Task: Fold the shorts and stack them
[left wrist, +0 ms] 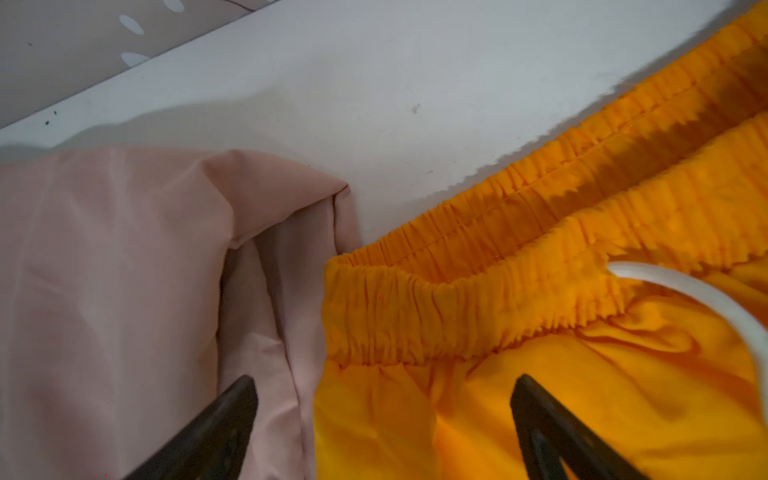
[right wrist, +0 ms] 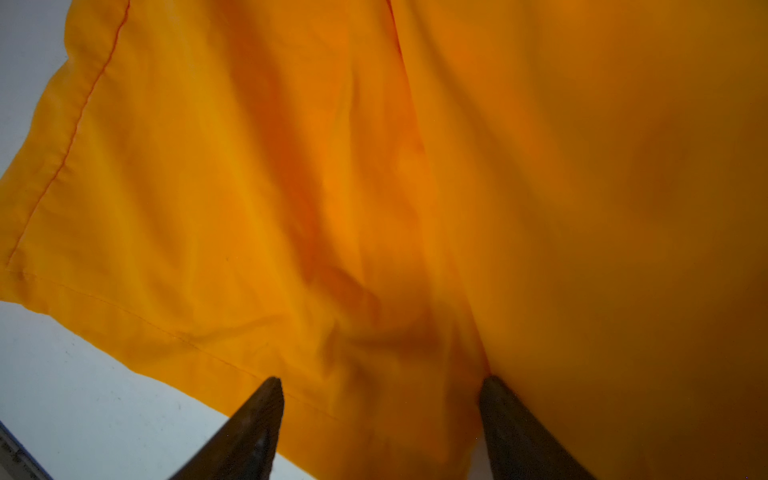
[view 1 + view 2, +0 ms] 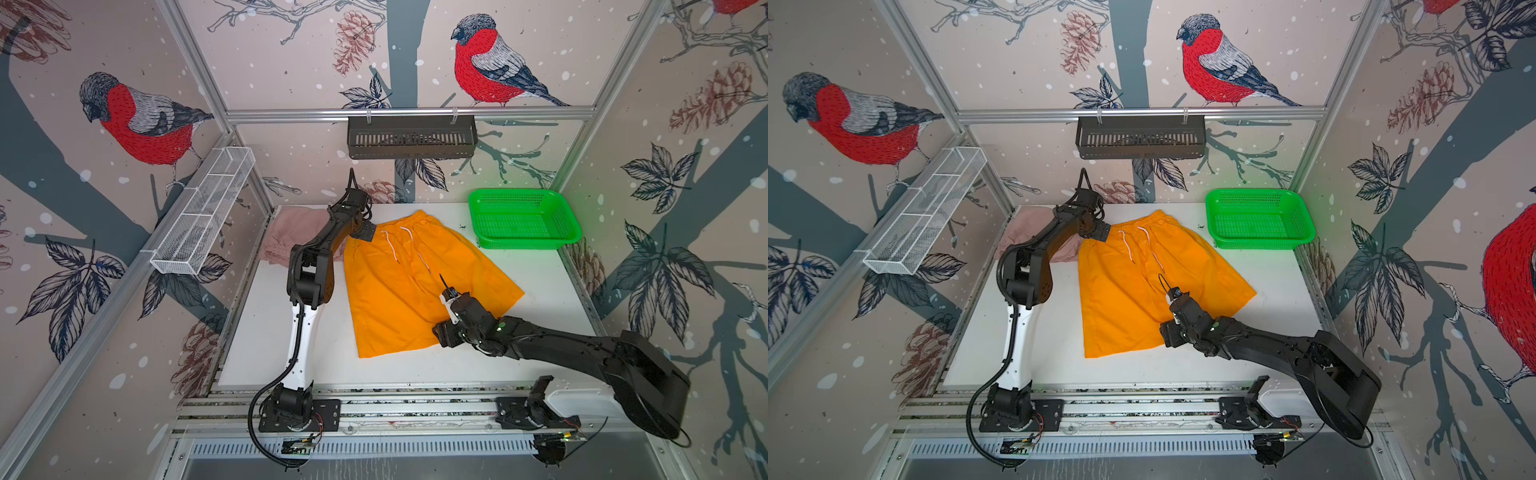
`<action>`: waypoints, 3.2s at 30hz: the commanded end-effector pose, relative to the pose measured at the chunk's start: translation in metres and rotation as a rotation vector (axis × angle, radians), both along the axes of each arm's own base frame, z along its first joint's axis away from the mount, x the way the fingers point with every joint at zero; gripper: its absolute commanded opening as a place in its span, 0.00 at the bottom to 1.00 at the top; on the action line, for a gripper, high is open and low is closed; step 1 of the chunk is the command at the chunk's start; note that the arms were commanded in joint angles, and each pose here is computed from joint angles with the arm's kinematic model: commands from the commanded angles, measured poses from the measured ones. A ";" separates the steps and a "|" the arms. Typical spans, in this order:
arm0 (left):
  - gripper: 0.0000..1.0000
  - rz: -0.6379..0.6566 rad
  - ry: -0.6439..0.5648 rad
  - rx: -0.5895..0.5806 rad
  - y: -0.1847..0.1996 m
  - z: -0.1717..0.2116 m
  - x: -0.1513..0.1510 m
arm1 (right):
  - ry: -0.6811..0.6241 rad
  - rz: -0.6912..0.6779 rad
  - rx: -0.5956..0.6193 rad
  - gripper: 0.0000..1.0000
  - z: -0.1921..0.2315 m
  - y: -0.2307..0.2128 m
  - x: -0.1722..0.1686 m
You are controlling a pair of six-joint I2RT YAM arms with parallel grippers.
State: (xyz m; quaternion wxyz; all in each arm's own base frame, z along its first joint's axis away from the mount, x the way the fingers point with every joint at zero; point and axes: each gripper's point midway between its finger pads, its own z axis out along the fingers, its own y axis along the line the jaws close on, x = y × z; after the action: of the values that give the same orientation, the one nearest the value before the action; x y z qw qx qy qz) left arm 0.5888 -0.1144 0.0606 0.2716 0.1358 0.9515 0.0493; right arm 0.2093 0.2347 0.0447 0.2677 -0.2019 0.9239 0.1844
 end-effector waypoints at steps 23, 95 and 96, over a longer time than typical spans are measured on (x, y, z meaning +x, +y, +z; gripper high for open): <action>0.00 0.178 -0.010 -0.042 0.032 0.043 -0.025 | 0.021 -0.107 -0.095 0.76 -0.025 -0.027 0.024; 0.12 -0.043 0.094 -0.219 0.000 -0.041 -0.015 | 0.037 -0.226 -0.013 0.56 -0.018 -0.055 0.039; 0.02 -0.029 0.096 -0.207 0.003 -0.039 -0.016 | 0.039 -0.224 -0.015 0.56 -0.019 -0.055 0.039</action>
State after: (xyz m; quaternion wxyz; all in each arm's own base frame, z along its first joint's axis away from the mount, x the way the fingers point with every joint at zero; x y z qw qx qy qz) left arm 0.5845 -0.1186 0.0288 0.2684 0.1307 0.9513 -0.0770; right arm 0.2450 0.1778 0.0240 0.2595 -0.0984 0.9498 0.1446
